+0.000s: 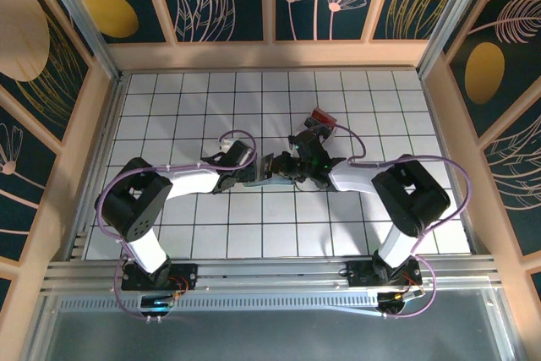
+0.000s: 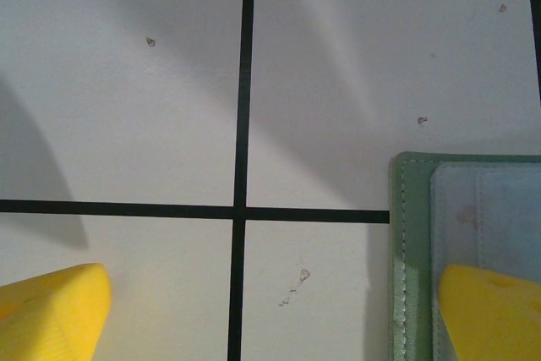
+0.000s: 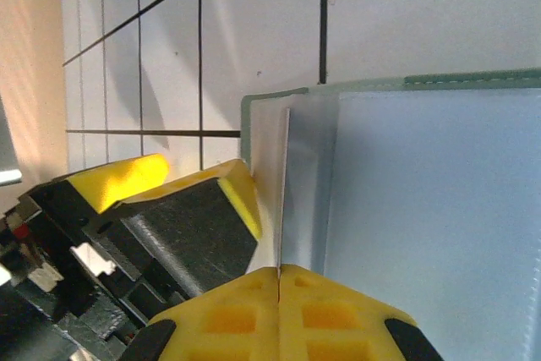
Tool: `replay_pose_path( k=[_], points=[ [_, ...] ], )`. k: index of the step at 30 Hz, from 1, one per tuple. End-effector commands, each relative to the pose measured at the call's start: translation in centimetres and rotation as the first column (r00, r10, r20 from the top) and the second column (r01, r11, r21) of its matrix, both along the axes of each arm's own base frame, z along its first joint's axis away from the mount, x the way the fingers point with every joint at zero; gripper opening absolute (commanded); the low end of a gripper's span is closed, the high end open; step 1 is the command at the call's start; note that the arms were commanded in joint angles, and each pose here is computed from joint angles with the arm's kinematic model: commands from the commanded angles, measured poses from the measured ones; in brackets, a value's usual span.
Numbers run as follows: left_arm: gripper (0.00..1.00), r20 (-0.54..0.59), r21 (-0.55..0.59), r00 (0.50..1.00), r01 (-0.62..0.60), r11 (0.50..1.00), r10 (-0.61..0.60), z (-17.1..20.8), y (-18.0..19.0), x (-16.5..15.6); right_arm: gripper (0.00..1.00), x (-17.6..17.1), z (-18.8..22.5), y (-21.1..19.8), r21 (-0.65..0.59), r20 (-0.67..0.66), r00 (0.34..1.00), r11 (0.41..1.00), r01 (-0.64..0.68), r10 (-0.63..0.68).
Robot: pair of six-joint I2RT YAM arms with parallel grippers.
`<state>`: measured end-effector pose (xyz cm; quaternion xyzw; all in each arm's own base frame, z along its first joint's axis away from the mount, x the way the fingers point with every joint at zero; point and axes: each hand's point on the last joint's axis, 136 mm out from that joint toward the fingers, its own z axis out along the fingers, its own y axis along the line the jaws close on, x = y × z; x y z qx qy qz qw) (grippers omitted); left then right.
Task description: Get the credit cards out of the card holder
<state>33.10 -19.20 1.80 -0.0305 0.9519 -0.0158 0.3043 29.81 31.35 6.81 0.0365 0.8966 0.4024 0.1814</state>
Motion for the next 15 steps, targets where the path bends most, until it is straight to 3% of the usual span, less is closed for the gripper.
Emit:
replay_pose_path(
  k=[1, 15],
  points=[
    [0.99, -0.095, 0.113, 0.995, 0.001, 0.994, 0.01, -2.6, 2.2, -2.1, 0.03, 0.7, 1.2, -1.1, -0.063, 0.059, 0.998, 0.998, 0.015, -0.011],
    [0.99, -0.053, 0.18, 0.998, -0.011, 0.984, 0.02, -1.5, 2.6, -0.7, 0.0, 2.4, 3.6, -3.2, -0.338, 0.18, 0.978, 0.94, -0.041, 0.108]
  ],
)
